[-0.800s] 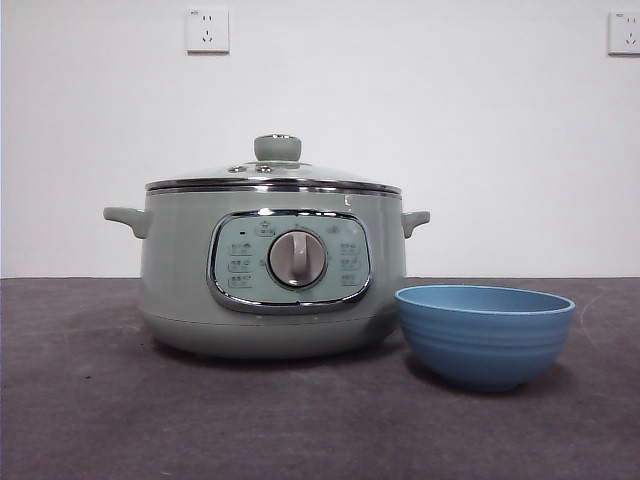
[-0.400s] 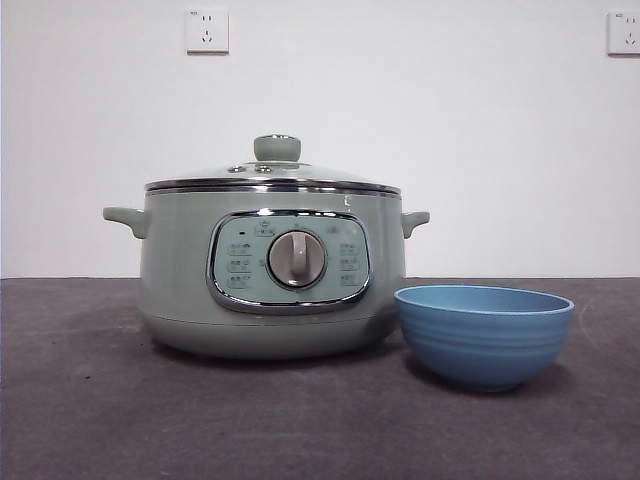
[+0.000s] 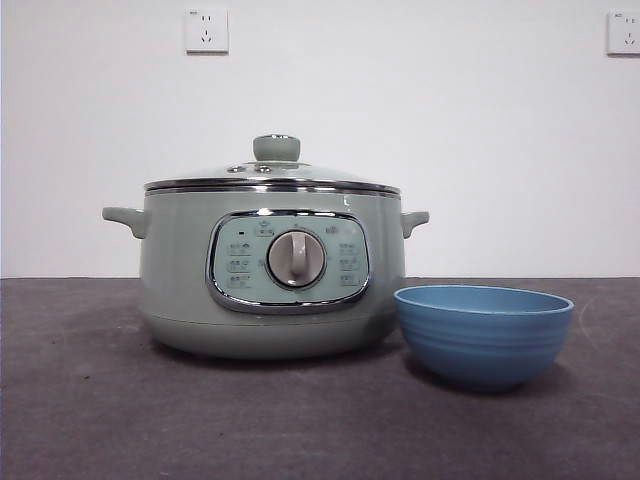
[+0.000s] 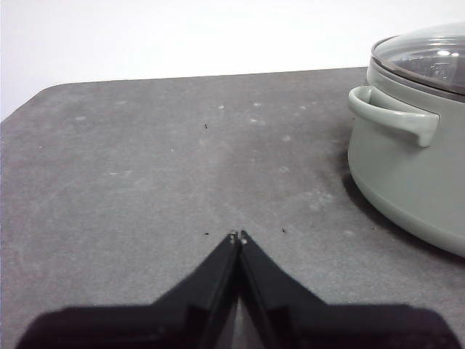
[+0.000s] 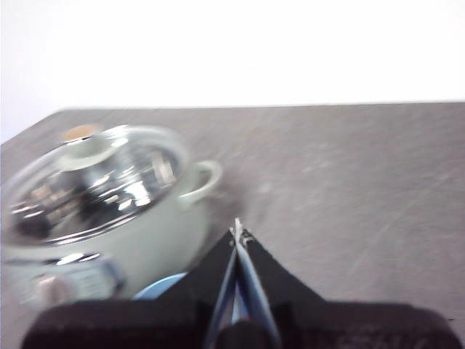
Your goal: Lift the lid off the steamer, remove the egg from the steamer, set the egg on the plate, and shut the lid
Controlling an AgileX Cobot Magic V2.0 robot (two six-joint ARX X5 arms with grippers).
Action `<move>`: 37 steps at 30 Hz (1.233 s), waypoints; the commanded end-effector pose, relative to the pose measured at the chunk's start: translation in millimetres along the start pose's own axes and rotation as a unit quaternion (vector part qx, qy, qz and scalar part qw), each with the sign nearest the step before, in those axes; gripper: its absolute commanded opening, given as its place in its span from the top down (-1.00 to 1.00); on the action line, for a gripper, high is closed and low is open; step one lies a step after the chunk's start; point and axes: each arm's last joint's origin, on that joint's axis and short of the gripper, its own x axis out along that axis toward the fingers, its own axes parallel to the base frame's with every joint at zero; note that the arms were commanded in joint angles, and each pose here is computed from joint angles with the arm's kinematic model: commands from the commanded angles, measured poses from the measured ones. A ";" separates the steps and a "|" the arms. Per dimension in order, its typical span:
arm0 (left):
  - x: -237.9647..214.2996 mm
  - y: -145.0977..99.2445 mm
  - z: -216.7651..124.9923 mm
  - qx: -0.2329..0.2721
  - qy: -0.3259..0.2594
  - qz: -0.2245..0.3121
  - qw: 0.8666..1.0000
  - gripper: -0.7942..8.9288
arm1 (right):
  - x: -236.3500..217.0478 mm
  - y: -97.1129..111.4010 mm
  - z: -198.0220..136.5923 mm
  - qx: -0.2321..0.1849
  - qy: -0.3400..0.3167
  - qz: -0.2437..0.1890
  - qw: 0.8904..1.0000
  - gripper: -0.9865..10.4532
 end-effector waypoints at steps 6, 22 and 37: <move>1.1 0.4 -4.0 -0.005 0.005 0.003 1.000 0.84 | 15.3 -17.6 -61.8 -0.028 -0.052 -0.050 0.997 0.83; 1.1 0.4 -4.0 -0.005 0.005 0.004 1.000 0.84 | 21.9 -24.3 -118.5 -0.006 -0.016 -0.059 0.998 0.83; 1.1 0.4 -4.0 -0.005 0.005 0.004 1.000 0.84 | 22.0 -24.2 -120.6 -0.004 -0.005 -0.059 0.998 0.83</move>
